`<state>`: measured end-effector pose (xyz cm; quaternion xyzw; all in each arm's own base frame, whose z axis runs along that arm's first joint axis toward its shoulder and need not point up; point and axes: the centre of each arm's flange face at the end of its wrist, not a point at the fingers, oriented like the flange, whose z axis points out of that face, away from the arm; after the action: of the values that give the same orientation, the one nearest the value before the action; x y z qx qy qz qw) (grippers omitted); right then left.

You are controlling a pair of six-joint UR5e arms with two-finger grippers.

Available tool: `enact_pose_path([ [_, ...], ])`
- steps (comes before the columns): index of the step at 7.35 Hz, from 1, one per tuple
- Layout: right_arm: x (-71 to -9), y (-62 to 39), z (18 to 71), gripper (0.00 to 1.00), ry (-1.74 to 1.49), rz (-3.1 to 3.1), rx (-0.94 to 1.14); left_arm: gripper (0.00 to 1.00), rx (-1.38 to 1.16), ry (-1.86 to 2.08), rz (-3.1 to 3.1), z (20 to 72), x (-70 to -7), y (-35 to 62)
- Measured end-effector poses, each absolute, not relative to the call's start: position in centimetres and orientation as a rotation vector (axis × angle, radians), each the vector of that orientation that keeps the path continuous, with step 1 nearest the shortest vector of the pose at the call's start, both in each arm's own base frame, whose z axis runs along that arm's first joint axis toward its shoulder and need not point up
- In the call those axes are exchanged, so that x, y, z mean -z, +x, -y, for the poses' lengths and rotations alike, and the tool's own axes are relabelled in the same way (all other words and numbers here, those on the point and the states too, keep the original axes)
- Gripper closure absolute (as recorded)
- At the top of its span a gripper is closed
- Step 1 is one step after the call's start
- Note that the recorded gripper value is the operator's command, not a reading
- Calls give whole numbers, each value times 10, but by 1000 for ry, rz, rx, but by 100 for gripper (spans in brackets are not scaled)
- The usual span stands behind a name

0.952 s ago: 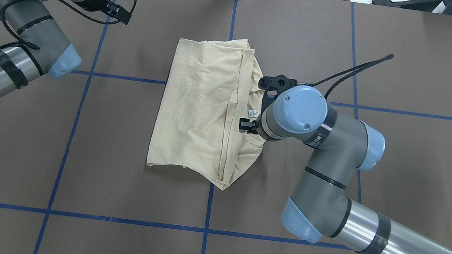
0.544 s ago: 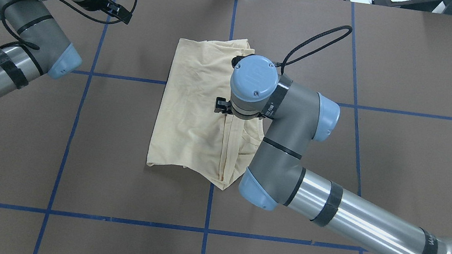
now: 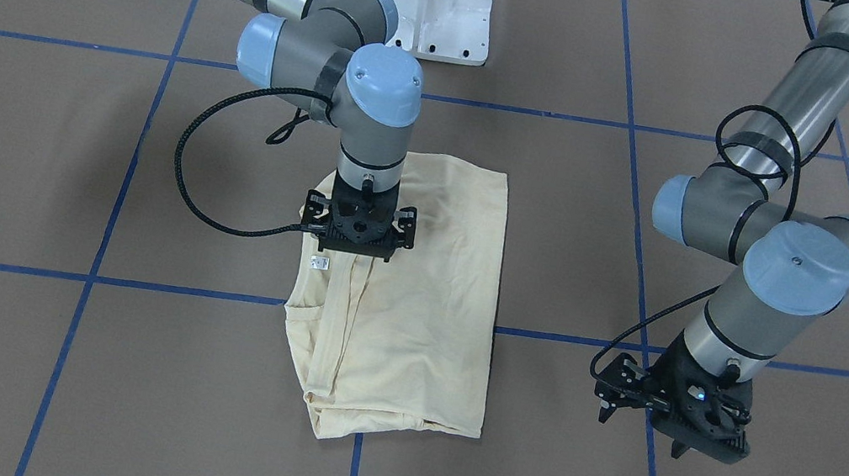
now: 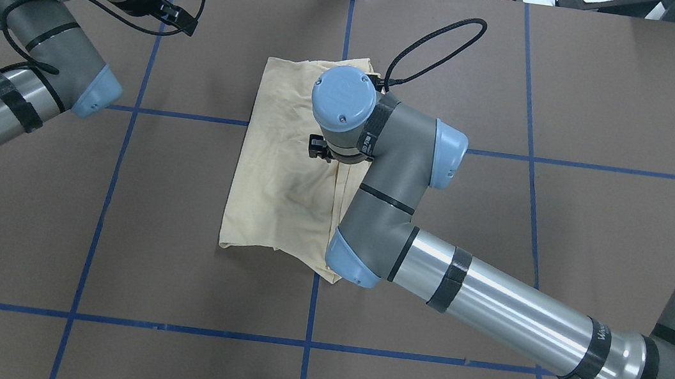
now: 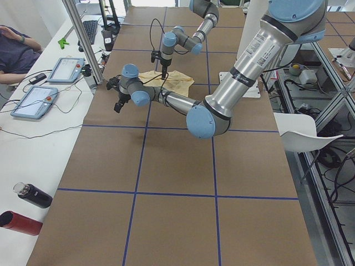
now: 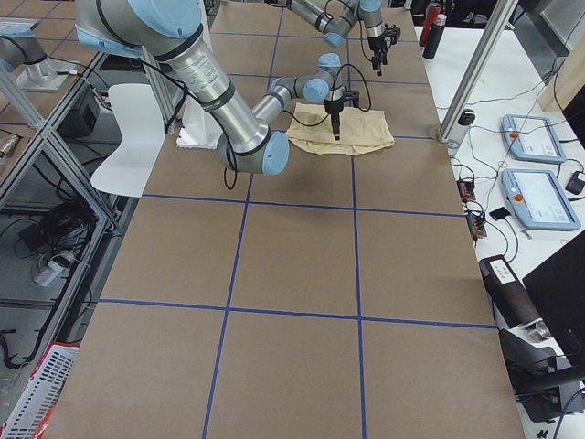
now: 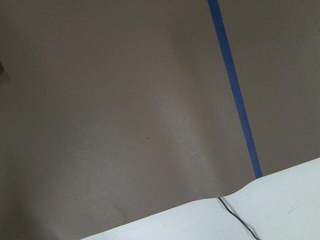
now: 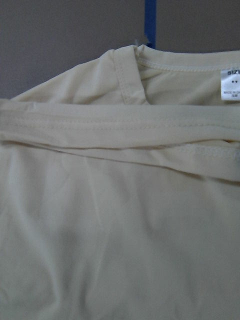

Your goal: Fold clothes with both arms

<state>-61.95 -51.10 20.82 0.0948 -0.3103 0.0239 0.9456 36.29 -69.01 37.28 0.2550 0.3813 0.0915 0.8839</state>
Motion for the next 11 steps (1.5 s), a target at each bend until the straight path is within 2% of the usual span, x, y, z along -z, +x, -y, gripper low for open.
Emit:
enact_pose_path([
  [11, -215, -625, 512, 1, 197, 547, 7, 0, -196, 530, -796, 688, -372, 367],
])
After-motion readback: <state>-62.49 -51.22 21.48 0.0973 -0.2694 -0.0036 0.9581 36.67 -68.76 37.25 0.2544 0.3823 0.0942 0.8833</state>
